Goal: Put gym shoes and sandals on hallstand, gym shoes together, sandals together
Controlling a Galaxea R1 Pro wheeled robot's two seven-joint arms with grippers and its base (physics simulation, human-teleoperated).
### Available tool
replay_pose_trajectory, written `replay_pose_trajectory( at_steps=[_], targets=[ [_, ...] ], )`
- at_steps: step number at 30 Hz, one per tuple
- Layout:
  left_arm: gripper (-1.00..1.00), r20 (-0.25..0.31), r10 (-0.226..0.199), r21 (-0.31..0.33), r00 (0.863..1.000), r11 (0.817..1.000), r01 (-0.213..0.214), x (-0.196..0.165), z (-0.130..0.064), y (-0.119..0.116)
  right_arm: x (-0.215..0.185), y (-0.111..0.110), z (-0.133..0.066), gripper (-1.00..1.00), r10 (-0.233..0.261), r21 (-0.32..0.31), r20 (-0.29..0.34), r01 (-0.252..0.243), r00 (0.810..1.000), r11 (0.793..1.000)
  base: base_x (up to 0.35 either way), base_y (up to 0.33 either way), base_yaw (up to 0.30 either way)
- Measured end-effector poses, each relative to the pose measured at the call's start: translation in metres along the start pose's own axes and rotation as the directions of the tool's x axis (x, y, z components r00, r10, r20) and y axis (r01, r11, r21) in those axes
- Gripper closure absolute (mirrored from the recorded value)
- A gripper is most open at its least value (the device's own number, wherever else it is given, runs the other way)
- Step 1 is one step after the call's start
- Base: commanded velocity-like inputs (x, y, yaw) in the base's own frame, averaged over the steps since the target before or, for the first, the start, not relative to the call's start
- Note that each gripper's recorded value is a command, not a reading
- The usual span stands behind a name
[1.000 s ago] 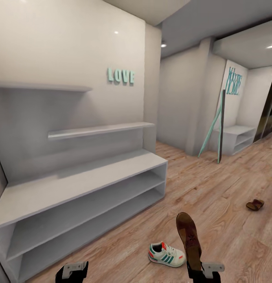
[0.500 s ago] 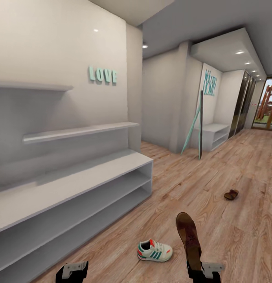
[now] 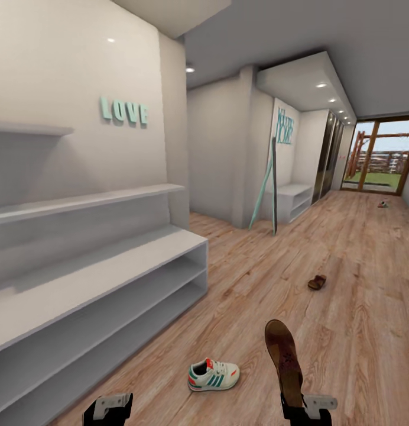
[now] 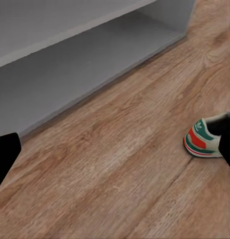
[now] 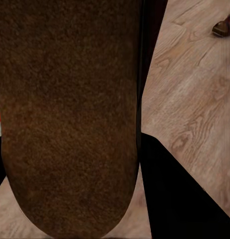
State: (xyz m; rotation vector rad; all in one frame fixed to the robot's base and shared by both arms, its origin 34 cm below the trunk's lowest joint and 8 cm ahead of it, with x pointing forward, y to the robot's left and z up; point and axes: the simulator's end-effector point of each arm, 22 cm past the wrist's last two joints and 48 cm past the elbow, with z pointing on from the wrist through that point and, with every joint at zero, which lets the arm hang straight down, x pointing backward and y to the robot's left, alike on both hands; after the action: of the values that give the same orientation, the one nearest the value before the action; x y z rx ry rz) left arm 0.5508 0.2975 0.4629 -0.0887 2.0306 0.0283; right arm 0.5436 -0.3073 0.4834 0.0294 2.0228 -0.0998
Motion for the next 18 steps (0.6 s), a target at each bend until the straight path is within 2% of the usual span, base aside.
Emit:
replay_pose_trajectory(
  at_steps=[8,18],
  targets=[
    [-1.0,0.0,-0.001,0.0,1.0,1.0,0.001,-0.0001,0.0,0.0001,-0.0001,-0.0001,0.0,1.0,0.0,0.0,0.0,0.0,1.0,1.0,0.0,0.09,-0.254],
    [-1.0,0.0,0.0,0.0,1.0,1.0,0.0,-0.0001,0.0,0.0001,0.0,0.0004,0.0,1.0,0.0,0.0,0.0,0.0,1.0,1.0,0.0,0.278,-0.226]
  ],
)
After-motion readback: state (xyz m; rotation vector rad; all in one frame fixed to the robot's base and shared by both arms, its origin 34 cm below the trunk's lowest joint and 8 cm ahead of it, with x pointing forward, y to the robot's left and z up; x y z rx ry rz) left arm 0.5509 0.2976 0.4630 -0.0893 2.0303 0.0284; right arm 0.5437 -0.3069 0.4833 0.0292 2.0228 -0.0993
